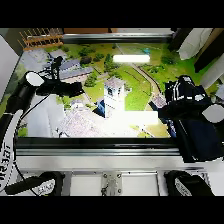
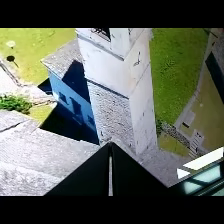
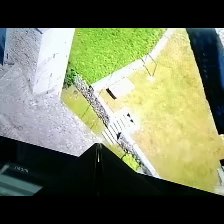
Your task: Fold the clothes and pants, and hang the long-sleeved shirts on hangers.
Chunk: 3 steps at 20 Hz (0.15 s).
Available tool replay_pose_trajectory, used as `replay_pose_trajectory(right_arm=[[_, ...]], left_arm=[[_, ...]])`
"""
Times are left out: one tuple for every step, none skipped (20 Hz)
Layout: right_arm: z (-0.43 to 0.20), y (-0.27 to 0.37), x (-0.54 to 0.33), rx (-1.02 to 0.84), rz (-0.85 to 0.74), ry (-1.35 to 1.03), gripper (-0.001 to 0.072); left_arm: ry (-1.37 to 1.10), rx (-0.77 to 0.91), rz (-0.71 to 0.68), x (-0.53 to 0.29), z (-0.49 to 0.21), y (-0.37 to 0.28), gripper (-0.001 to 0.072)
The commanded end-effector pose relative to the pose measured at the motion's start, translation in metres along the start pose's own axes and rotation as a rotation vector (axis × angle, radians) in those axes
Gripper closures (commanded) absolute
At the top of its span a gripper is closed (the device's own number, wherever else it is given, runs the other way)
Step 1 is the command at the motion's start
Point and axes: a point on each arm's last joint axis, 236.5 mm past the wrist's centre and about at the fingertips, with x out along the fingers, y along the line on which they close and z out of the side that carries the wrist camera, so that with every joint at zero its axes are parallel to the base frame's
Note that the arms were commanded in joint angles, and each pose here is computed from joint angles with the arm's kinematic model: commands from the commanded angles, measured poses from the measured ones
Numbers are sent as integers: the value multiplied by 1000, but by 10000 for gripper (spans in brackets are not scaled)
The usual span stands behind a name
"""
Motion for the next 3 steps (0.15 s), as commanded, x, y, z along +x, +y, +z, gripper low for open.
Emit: replay_pose_trajectory(right_arm=[[0, 1, 0, -1, 1, 0, 693], [0, 1, 0, -1, 1, 0, 693], [0, 1, 0, -1, 1, 0, 693]], left_arm=[[0, 1, 0, 0, 0, 0, 694], [0, 1, 0, 0, 0, 0, 695], [0, 0, 0, 0, 0, 0, 694]])
